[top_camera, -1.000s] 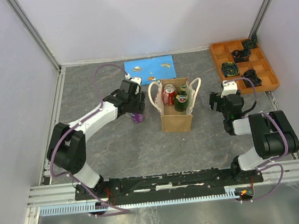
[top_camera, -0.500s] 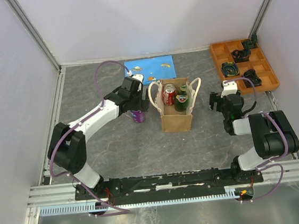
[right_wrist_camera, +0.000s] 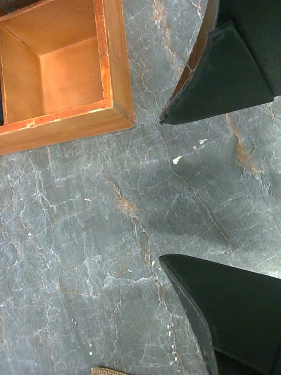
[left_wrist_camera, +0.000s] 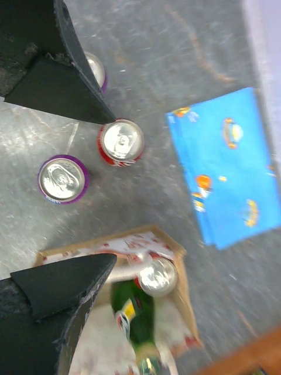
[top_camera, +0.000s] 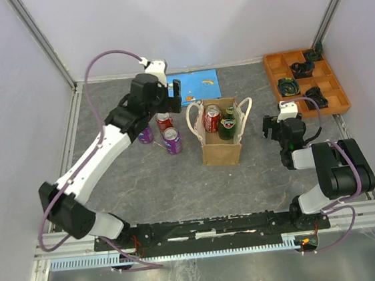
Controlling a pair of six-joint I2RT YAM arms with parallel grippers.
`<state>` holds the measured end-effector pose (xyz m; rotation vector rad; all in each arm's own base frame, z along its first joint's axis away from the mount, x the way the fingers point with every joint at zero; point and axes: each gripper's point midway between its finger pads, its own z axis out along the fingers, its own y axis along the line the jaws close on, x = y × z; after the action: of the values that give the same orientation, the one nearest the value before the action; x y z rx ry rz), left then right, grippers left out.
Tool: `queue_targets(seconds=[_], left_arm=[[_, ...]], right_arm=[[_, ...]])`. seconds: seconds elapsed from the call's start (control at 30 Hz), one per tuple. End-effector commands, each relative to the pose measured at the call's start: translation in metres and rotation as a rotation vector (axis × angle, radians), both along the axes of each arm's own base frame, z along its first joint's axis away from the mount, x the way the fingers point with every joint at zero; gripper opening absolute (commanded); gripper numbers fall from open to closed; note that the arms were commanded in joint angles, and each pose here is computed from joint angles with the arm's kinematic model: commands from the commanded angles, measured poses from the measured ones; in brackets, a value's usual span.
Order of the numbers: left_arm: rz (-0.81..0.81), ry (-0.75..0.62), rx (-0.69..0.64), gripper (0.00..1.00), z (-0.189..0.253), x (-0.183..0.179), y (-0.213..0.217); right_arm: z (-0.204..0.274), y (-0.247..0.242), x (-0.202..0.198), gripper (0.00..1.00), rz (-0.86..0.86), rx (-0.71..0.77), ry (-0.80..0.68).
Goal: Take the beverage out of the canvas bag
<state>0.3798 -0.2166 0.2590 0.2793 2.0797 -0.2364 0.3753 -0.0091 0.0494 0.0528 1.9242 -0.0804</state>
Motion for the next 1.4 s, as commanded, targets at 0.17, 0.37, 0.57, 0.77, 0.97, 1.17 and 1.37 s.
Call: queue_targets(seconds=[0.17,0.37,0.57,0.77,0.97,1.17,1.37], left_arm=[[-0.297,-0.373,-0.198,0.86,0.109,-0.023,-0.051],[-0.559,-0.519,-0.357,0.72,0.111,-0.047,-0.102],[-0.715,-0.572,-0.37,0.56,0.091,-0.052,-0.144],[-0.807,-0.578,-0.329,0.53,0.076,-0.05,-0.174],[-0.869,-0.541,-0.305,0.8,0.047,-0.044,-0.191],[-0.865,-0.519,-0.293,0.86,0.029,-0.031,-0.201],[-0.871,-0.521,-0.279,0.86,0.02,-0.018,-0.213]], right_arm=[[0.02,0.001,0.013,0.99,0.007,-0.001,-0.069],[0.02,0.0,0.013,0.99,0.006,0.0,-0.07],[0.02,0.0,0.013,0.99,0.006,0.0,-0.069],[0.02,0.0,0.013,0.99,0.006,-0.001,-0.069],[0.019,0.001,0.013,0.99,0.007,-0.001,-0.068],[0.02,0.001,0.013,0.99,0.007,-0.001,-0.069],[0.019,0.0,0.013,0.99,0.006,-0.001,-0.067]])
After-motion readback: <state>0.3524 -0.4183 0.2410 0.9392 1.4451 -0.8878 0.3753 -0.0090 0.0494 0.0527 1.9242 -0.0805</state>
